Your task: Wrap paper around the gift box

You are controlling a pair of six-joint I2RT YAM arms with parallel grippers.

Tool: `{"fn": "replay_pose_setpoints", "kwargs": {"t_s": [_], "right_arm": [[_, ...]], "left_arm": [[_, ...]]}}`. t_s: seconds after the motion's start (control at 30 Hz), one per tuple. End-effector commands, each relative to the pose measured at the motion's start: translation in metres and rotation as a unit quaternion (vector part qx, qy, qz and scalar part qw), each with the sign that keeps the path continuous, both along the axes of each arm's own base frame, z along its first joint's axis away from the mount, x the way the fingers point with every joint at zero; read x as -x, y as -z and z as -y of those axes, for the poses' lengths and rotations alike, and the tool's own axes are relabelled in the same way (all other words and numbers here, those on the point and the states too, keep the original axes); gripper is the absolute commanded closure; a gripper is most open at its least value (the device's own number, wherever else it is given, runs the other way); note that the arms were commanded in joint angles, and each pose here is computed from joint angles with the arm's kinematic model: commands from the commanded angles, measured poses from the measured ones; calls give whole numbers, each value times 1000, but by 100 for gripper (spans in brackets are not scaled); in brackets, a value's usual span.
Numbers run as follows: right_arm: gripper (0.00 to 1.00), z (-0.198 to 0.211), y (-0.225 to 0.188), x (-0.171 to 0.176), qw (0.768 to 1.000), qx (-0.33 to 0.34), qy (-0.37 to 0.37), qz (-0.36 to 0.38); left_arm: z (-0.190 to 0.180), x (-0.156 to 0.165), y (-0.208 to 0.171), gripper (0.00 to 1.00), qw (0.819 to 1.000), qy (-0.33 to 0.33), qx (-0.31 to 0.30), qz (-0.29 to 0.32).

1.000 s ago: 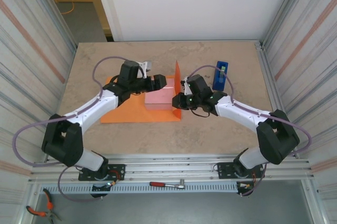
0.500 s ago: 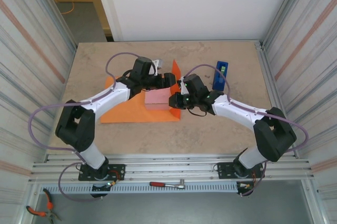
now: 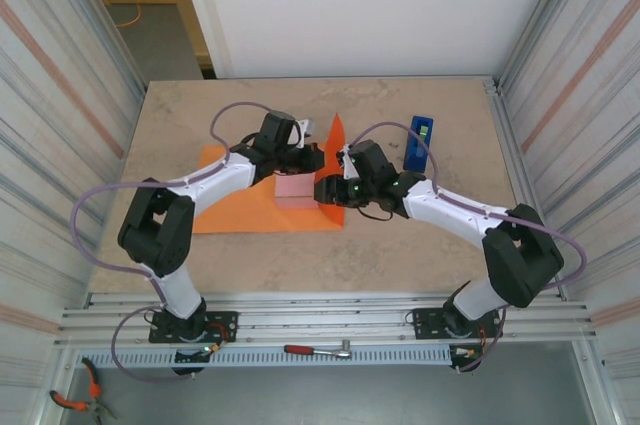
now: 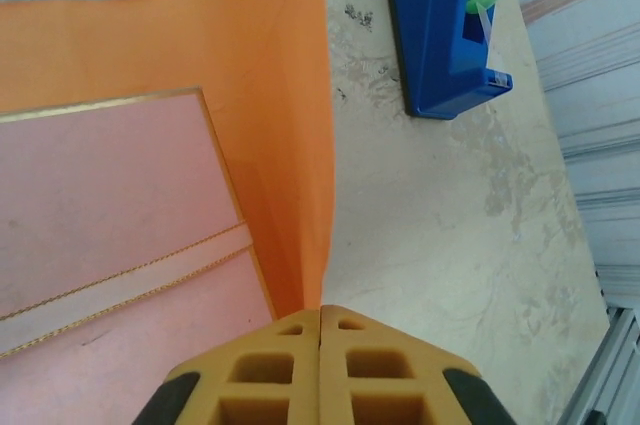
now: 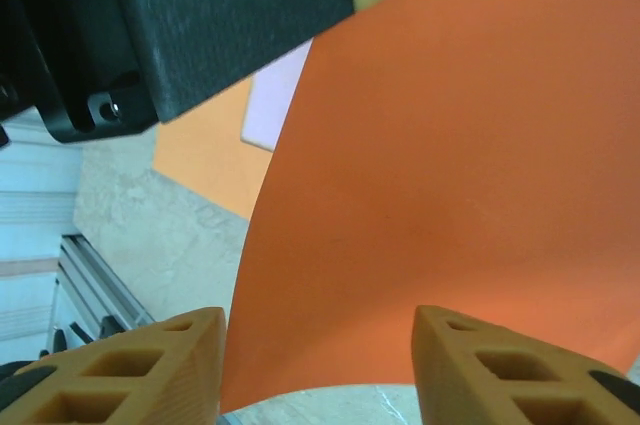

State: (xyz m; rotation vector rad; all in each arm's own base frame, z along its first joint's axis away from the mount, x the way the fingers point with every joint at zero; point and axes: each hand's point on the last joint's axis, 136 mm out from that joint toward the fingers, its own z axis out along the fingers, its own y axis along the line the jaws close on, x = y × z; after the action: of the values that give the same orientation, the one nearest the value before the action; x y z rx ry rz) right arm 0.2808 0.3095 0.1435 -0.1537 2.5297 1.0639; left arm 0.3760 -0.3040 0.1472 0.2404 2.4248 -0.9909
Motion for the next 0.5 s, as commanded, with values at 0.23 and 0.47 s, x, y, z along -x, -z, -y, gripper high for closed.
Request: {"fn": "replay_pose_setpoints", "kwargs": {"t_s": [0.23,0.47], "right_arm": [[45,22,-34,-30,998,-47,38,15],[67,2,-16,-50,999,-45,27,-7]], "left_arm": [[-56,15,-15,100,999,-39,-4,24],[-64,20,3,100,999,-49,-20,11]]}}
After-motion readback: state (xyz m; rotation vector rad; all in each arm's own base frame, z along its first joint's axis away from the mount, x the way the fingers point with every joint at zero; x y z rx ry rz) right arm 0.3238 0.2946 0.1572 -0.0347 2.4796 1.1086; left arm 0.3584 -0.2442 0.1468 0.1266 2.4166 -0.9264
